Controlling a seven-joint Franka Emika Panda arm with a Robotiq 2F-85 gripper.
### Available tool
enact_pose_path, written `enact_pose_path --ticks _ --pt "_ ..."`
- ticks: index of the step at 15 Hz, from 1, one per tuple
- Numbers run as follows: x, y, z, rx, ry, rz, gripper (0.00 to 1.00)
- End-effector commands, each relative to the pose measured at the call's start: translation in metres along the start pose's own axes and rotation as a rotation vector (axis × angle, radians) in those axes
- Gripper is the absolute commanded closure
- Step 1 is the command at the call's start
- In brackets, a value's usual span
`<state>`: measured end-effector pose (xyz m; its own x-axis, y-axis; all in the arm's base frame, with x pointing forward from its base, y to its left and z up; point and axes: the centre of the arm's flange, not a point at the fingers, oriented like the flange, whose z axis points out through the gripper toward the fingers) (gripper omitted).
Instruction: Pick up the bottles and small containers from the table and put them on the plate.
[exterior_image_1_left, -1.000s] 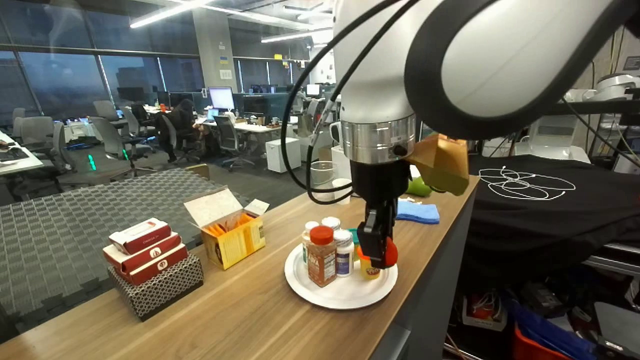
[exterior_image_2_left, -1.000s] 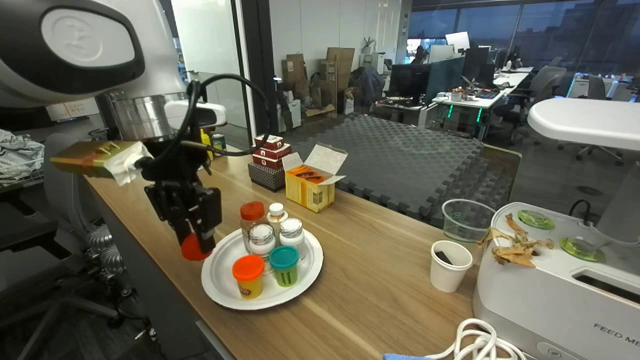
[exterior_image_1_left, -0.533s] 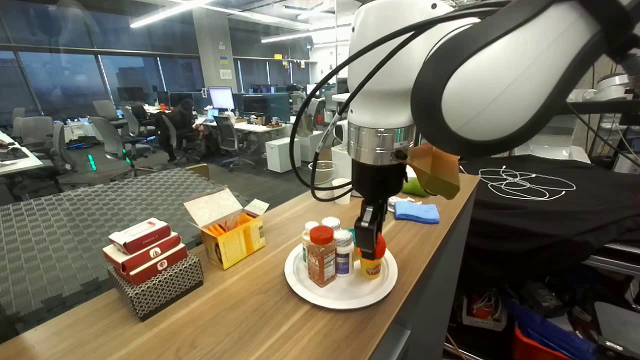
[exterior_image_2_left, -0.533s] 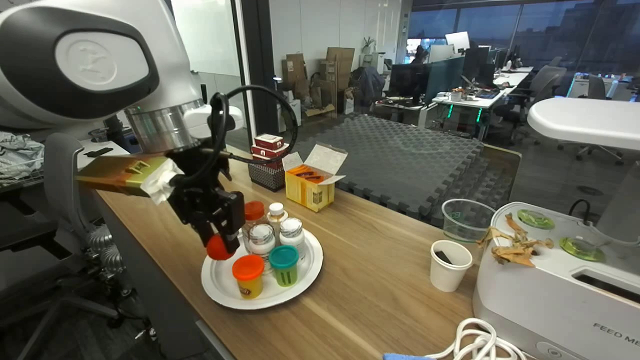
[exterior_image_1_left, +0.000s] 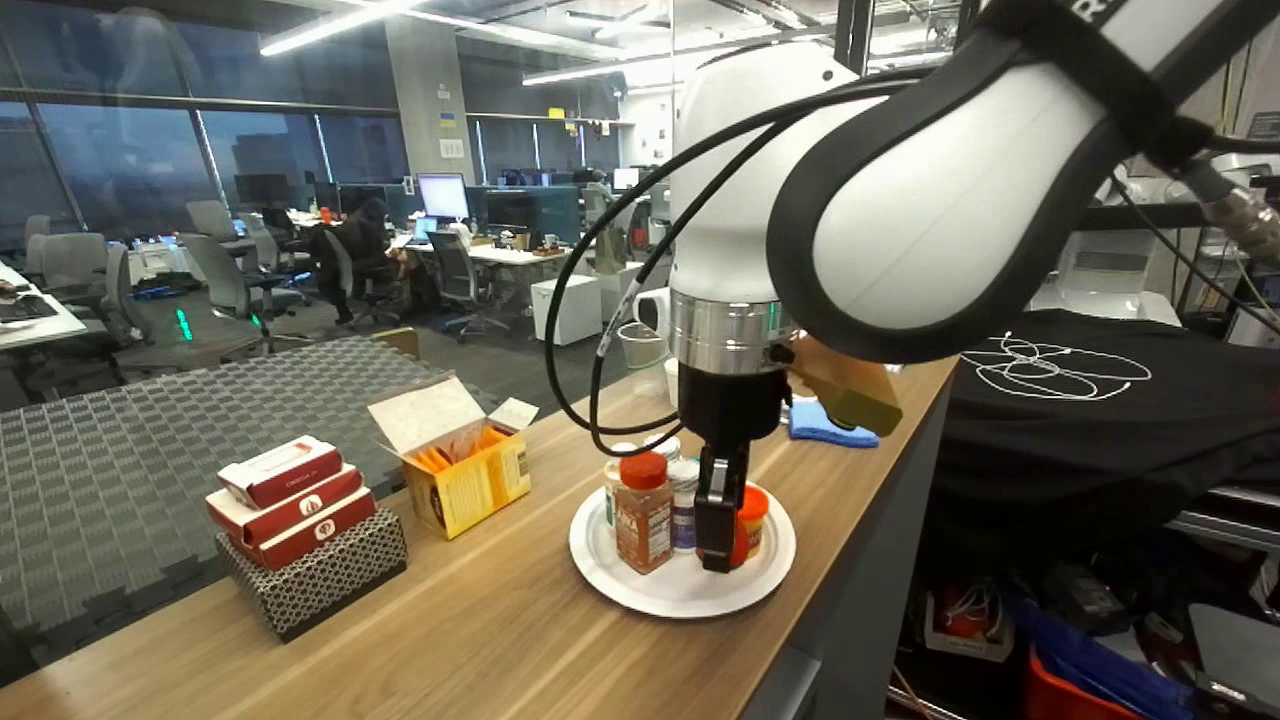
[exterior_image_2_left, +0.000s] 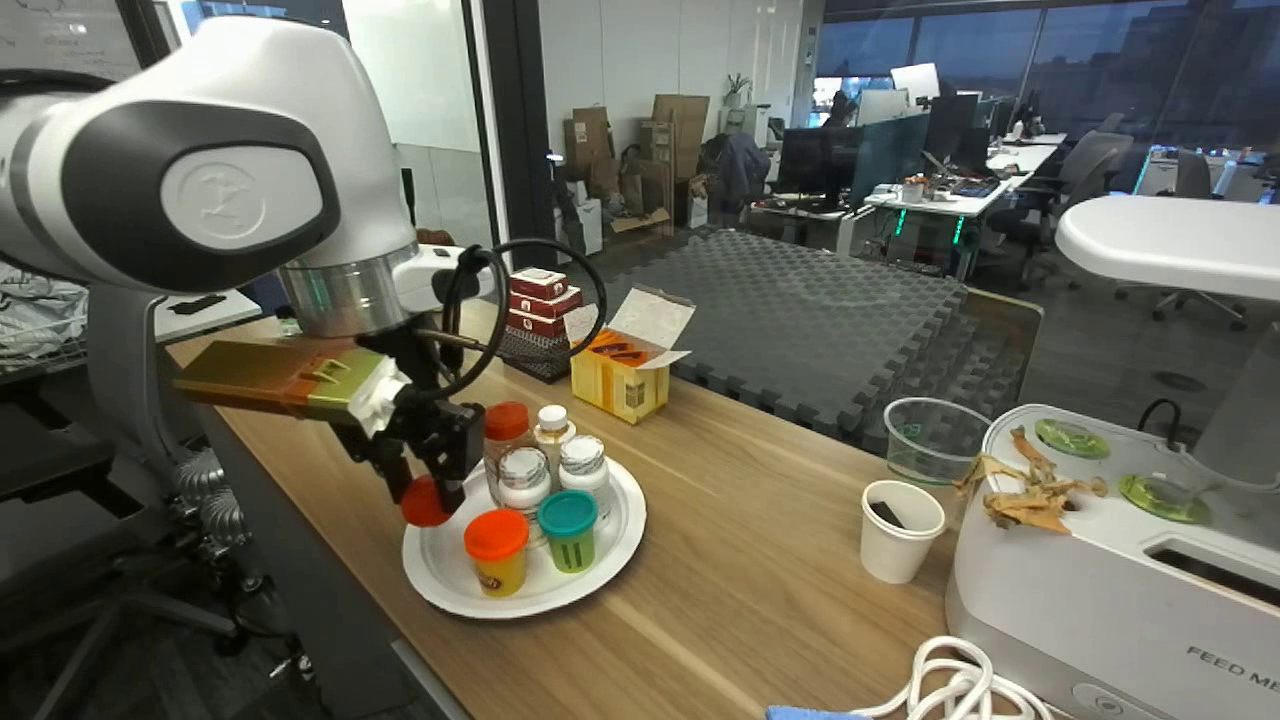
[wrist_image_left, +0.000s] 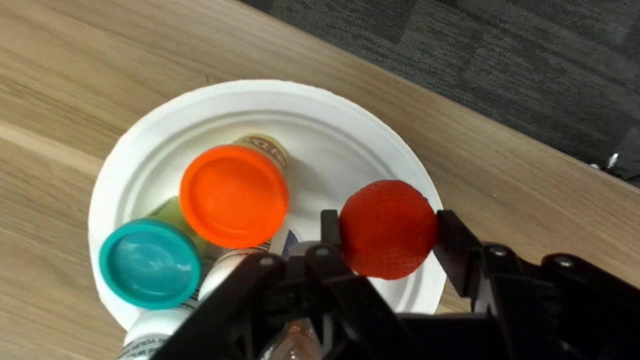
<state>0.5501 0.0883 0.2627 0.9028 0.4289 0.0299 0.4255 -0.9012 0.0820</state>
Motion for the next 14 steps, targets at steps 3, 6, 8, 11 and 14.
enact_pose_path --ticks 3,6,8,11,14 --pt "0.019 0.011 0.005 0.036 0.016 -0.044 0.74" --pt "0.021 0.018 0.009 0.030 0.009 -0.040 0.74" --pt "0.023 0.022 0.011 0.032 0.008 -0.034 0.74" --pt "0.025 0.026 0.014 0.041 0.007 -0.034 0.74" --pt "0.028 0.030 0.016 0.040 0.006 -0.033 0.45"
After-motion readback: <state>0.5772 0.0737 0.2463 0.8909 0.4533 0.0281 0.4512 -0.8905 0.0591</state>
